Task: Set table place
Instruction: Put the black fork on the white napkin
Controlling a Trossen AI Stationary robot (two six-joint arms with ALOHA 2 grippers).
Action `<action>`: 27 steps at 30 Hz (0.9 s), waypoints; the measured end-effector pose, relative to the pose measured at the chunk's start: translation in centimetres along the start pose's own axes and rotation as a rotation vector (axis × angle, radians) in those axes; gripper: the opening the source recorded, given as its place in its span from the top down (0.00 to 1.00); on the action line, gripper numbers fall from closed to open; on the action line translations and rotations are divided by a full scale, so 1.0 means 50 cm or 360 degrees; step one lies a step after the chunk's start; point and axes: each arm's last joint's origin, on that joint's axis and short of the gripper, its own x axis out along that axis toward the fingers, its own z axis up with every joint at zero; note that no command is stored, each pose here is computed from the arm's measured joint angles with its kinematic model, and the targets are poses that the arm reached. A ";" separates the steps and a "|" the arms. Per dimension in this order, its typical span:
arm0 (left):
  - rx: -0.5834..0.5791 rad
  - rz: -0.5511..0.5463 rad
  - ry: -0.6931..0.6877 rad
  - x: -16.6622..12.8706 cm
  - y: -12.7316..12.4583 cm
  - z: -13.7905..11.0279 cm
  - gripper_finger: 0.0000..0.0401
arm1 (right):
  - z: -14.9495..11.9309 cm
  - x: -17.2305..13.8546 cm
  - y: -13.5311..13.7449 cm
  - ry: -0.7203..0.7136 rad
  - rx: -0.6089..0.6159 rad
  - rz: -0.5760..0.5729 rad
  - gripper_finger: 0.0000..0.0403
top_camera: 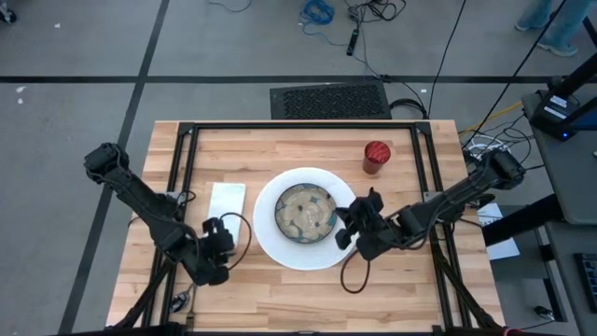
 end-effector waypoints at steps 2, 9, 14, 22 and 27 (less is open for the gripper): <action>-0.0083 -0.0058 0.0080 -0.002 -0.005 -0.007 0.76 | -0.007 0.003 -0.005 -0.0008 -0.0018 -0.0018 1.00; -0.0552 -0.0397 0.0413 -0.025 -0.048 -0.036 0.76 | -0.032 0.014 -0.018 0.0005 -0.0159 -0.0028 1.00; -0.0866 -0.0708 0.0540 -0.052 -0.100 -0.057 0.76 | -0.032 0.016 -0.019 0.0001 -0.0306 -0.0032 1.00; -0.1203 -0.0689 0.0745 -0.050 -0.147 -0.112 0.76 | -0.022 0.017 -0.017 -0.0165 -0.0495 -0.0130 1.00; -0.1161 -0.0456 0.0937 -0.028 -0.143 -0.141 0.76 | 0.001 0.035 -0.033 -0.0327 -0.0556 -0.0360 0.93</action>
